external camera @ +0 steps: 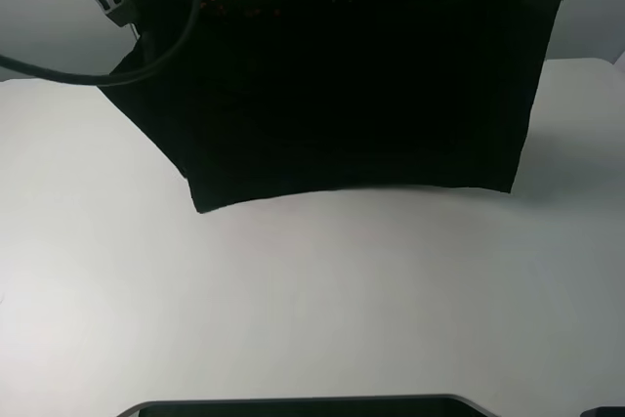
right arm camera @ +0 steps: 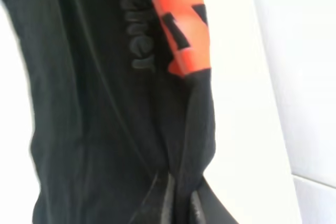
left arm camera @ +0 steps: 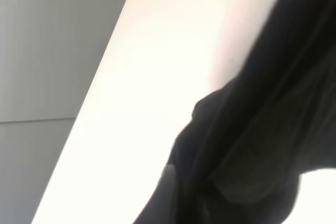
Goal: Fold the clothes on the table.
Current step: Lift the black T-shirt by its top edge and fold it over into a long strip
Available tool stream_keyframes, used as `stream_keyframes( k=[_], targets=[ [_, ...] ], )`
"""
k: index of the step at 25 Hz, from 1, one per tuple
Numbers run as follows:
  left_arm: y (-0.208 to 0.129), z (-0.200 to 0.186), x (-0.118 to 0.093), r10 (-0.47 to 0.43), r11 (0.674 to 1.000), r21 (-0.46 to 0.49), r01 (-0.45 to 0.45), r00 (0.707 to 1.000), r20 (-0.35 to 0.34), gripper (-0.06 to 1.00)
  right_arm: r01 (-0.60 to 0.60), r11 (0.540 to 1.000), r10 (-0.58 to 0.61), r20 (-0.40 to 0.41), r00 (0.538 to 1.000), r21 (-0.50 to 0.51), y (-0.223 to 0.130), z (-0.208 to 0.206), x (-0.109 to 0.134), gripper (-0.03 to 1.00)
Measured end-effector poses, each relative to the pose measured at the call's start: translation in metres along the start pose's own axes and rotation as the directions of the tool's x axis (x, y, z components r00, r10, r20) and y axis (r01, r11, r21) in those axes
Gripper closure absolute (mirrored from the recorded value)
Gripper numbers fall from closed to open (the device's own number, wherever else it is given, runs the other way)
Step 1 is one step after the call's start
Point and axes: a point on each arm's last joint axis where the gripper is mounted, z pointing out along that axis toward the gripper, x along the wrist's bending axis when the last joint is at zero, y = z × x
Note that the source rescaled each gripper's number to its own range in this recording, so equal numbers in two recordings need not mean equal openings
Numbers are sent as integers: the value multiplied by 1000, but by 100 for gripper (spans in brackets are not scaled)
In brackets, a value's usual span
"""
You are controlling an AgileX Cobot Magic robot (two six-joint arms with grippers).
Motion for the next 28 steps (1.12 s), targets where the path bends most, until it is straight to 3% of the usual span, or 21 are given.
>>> stream_keyframes(
  k=[7, 12, 17, 21, 25, 28],
  targets=[
    [-3, -7, -11, 3, 1000, 20, -6, 993, 121, 94, -43, 999, 39, -135, 990, -24, 2, -6, 14, 97],
    [1, -7, -11, 12, 1000, -25, -9, 993, 114, 94, -43, 998, 39, -110, 993, -36, 3, -6, 12, 97],
    [8, -2, 1, 48, 994, -94, -49, 999, -17, 94, 7, 1000, -6, -2, 1000, 16, 1, 11, -3, 97],
    [15, 24, 11, 70, 991, -102, -84, 988, -136, 94, 49, 997, -58, 155, 986, 61, 2, 40, -26, 97],
    [23, 38, 24, 67, 984, -138, -112, 954, -291, 94, 119, 990, -137, 376, 916, 71, 8, 55, -50, 97],
    [30, 30, 36, 35, 975, -187, -117, 919, -392, 94, 184, 981, -193, 477, 858, 66, 13, 52, -60, 97]
  ],
)
